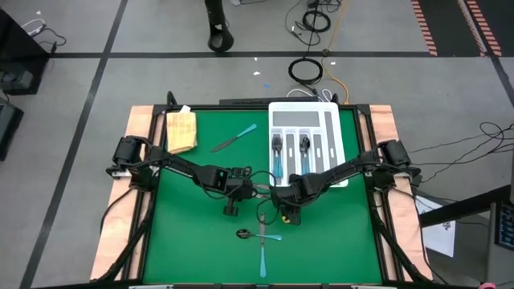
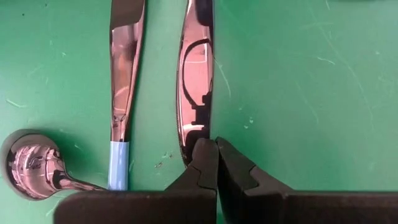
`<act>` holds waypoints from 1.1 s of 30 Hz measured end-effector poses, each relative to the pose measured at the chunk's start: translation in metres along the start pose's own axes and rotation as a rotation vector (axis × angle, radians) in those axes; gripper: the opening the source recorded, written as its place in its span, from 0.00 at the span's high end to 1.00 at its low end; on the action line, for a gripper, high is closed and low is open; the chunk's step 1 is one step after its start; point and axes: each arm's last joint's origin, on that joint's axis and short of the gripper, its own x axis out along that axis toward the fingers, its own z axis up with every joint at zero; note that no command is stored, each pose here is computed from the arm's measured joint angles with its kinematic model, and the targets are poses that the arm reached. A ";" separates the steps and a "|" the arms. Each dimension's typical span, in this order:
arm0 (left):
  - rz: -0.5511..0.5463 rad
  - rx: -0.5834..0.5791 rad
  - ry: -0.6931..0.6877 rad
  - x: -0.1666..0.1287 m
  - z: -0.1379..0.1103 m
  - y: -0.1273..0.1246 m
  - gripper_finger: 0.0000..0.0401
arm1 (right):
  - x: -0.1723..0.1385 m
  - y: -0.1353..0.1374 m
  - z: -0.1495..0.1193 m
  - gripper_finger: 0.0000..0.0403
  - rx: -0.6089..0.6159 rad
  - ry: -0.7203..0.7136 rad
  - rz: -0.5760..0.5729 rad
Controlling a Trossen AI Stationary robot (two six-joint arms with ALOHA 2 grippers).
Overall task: Sort silverware
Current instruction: Put the blue table knife into the silverware organizer
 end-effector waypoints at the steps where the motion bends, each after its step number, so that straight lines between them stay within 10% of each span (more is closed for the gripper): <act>1: 0.000 0.000 0.000 0.000 0.000 0.000 1.00 | 0.000 -0.001 0.000 0.72 0.005 0.002 0.000; 5: -0.006 -0.001 -0.007 0.000 0.000 0.000 1.00 | -0.001 -0.004 0.001 0.95 0.037 0.009 0.006; 33: -0.051 0.031 -0.033 -0.021 0.002 -0.012 1.00 | -0.036 0.014 0.025 1.00 0.052 -0.058 0.005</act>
